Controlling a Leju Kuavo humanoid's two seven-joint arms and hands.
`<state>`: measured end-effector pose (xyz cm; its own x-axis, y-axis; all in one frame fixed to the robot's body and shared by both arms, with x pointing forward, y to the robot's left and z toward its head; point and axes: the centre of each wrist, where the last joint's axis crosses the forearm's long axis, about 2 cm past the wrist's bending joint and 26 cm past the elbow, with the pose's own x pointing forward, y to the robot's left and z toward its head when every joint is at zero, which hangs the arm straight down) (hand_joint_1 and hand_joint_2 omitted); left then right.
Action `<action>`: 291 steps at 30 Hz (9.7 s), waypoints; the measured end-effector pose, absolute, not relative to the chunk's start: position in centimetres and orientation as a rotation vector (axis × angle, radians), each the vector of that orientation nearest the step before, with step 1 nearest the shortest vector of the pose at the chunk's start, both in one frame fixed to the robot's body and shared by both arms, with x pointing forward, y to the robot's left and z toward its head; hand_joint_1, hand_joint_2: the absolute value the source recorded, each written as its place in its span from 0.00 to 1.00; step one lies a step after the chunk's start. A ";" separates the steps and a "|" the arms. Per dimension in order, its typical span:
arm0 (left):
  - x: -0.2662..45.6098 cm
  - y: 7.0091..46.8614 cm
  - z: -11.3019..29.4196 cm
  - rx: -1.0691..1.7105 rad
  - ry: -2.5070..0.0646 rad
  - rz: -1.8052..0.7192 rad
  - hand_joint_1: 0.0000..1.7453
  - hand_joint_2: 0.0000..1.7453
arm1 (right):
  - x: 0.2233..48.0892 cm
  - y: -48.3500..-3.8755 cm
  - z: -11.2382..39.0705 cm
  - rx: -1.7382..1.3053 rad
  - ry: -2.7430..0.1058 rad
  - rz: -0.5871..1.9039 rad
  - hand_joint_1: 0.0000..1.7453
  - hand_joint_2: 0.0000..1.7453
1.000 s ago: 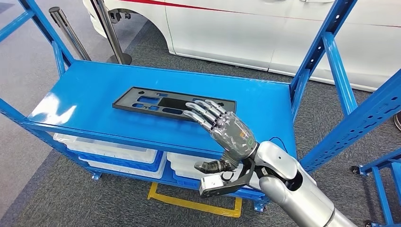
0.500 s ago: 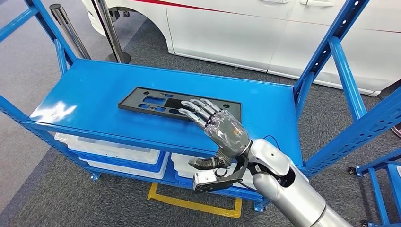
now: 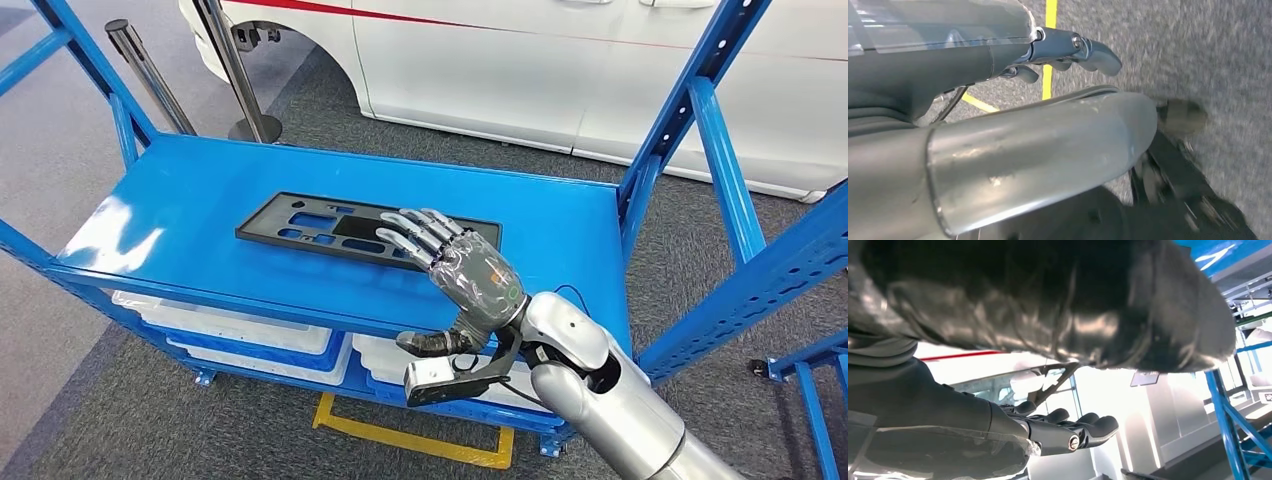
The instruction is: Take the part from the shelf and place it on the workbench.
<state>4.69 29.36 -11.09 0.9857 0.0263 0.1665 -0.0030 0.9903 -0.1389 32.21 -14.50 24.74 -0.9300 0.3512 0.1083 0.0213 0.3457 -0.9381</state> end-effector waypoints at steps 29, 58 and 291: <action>4.7 29.2 -11.1 -0.139 -0.172 0.023 0.00 0.00 | 31.1 -13.1 24.2 -0.264 -2.313 1.641 0.00 1.00; 4.6 29.2 -11.1 -0.113 -0.173 0.057 0.00 0.00 | 31.3 -14.2 20.2 -0.290 -2.078 1.732 0.00 1.00; 4.8 29.2 -11.1 -0.101 -0.214 0.096 0.00 1.00 | 27.3 -14.5 20.5 -0.755 -2.524 0.984 1.00 1.00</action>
